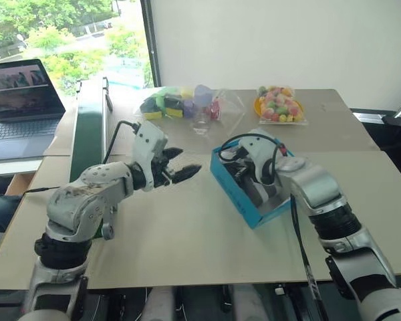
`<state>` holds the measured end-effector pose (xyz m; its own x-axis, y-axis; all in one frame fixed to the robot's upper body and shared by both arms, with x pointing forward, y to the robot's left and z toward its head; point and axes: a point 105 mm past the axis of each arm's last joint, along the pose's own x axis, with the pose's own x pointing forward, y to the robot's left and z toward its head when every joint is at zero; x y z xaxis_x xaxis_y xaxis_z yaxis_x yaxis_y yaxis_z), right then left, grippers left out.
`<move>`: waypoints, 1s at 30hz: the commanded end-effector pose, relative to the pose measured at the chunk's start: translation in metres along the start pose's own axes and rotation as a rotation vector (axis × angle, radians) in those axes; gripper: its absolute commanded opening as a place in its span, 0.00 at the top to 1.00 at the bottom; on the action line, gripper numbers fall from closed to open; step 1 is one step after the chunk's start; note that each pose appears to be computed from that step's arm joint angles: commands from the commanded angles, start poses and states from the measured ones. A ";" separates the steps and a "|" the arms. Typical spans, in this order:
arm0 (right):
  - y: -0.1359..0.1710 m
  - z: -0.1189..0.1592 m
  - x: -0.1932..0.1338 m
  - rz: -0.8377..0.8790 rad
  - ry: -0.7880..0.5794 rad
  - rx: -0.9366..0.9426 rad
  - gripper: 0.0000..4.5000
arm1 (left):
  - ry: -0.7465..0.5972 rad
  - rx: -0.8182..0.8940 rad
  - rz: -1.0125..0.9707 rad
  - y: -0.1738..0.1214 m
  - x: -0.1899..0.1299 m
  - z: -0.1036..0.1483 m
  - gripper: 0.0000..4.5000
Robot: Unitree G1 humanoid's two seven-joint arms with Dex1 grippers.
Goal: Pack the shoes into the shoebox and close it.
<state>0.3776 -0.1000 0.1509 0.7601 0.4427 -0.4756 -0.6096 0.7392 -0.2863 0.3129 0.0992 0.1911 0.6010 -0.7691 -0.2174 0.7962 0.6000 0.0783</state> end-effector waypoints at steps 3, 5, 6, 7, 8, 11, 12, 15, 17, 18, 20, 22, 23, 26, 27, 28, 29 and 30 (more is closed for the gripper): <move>0.001 0.000 -0.010 0.017 -0.015 0.012 0.59 | -0.033 0.085 -0.071 -0.010 0.003 0.010 0.14; 0.003 -0.008 -0.008 0.028 0.001 0.026 0.41 | -0.039 0.090 -0.074 -0.010 0.004 0.012 0.14; 0.004 -0.010 -0.008 0.029 0.005 0.030 0.35 | -0.040 0.093 -0.076 -0.010 0.004 0.012 0.14; 0.005 -0.014 -0.007 0.030 0.013 0.031 0.26 | -0.042 0.094 -0.075 -0.009 0.005 0.012 0.14; 0.006 -0.017 -0.006 0.032 0.021 0.036 0.18 | -0.044 0.095 -0.073 -0.009 0.005 0.013 0.14; 0.004 -0.025 -0.004 0.014 0.041 0.018 0.01 | -0.053 0.090 -0.067 -0.007 0.005 0.015 0.14; 0.003 -0.022 -0.005 0.018 0.035 0.025 0.01 | -0.053 0.090 -0.067 -0.007 0.004 0.015 0.14; -0.006 0.010 -0.019 0.027 -0.055 0.092 0.01 | -0.048 0.084 -0.083 -0.009 0.004 0.013 0.14; -0.012 0.038 -0.034 0.049 -0.132 0.124 0.01 | -0.039 0.083 -0.101 -0.011 0.004 0.010 0.14; -0.013 0.047 -0.041 0.065 -0.154 0.128 0.01 | -0.037 0.084 -0.110 -0.012 0.004 0.009 0.14; -0.011 0.068 -0.057 0.112 -0.215 0.139 0.01 | -0.029 0.086 -0.130 -0.014 0.005 0.008 0.14; -0.011 0.094 -0.078 0.174 -0.313 0.168 0.01 | -0.021 0.094 -0.156 -0.016 0.006 0.007 0.14; -0.011 0.101 -0.086 0.192 -0.336 0.184 0.01 | -0.017 0.097 -0.164 -0.017 0.006 0.006 0.14; -0.042 0.074 -0.104 0.044 -0.250 0.154 0.07 | -0.007 0.120 -0.215 -0.019 0.011 0.007 0.14; -0.054 0.054 -0.111 -0.022 -0.184 0.133 0.13 | -0.005 0.130 -0.236 -0.020 0.014 0.009 0.14; -0.060 0.041 -0.116 -0.058 -0.139 0.118 0.17 | -0.003 0.136 -0.248 -0.020 0.016 0.010 0.14; -0.064 0.030 -0.121 -0.085 -0.102 0.108 0.25 | 0.001 0.144 -0.261 -0.019 0.018 0.010 0.14; -0.071 0.019 -0.134 -0.121 -0.081 0.127 0.31 | 0.005 0.155 -0.282 -0.020 0.022 0.011 0.14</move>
<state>0.3347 -0.1921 0.2344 0.8142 0.3967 -0.4240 -0.5058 0.8431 -0.1825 0.3124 0.0796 0.1833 0.4054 -0.8700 -0.2806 0.9140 0.3907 0.1092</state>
